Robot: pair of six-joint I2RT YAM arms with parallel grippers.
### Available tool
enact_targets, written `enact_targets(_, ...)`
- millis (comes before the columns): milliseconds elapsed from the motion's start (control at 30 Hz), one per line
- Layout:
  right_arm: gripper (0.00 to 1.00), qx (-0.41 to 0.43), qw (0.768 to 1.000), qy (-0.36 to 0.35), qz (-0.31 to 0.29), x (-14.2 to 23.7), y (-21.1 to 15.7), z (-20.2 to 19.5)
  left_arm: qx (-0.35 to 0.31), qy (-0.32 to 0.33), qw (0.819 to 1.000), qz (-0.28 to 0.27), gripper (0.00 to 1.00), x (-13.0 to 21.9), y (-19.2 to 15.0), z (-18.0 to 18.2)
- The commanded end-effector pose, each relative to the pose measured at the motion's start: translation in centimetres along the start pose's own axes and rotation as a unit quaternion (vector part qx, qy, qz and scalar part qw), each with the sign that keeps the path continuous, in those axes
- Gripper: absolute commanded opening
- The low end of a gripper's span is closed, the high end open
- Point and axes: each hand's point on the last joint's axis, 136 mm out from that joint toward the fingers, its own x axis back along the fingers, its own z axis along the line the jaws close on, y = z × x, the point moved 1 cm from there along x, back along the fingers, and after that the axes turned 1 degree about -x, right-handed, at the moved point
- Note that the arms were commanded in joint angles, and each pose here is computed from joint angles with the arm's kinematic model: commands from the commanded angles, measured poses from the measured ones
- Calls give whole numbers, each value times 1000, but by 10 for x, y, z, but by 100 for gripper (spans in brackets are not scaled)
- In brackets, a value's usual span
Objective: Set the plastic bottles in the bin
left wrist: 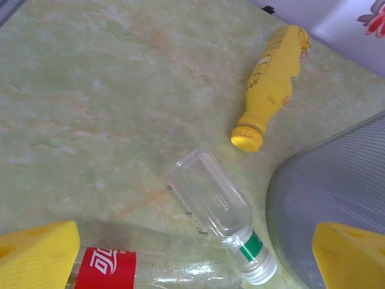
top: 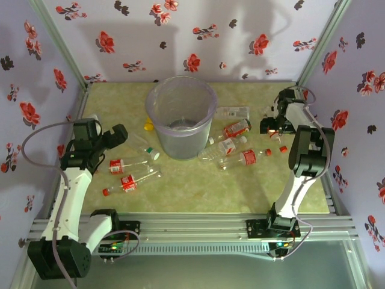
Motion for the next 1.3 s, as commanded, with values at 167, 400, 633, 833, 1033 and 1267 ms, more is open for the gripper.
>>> enact_targets(167,87,25,999,15,33,-20,-6,-1,19,-28,999,-6,100,12,6,-13)
enact_targets(400,76,25,999,10,26,-31,-5,-2,26,-47,998,-11,100,14,12,-21)
enact_targets(633,61,20,1000,8,1,-8,4,-3,24,-66,997,-30,100,38,26,-34)
enact_targets(833,59,-5,997,7,-71,56,17,-1,30,-111,991,-66,100,75,51,-56)
enact_targets(1033,58,-13,989,42,-144,123,12,25,36,-226,968,-107,100,123,85,-106)
enact_targets(1267,57,38,944,156,-287,232,-13,95,-57,-383,918,-88,100,156,97,-220)
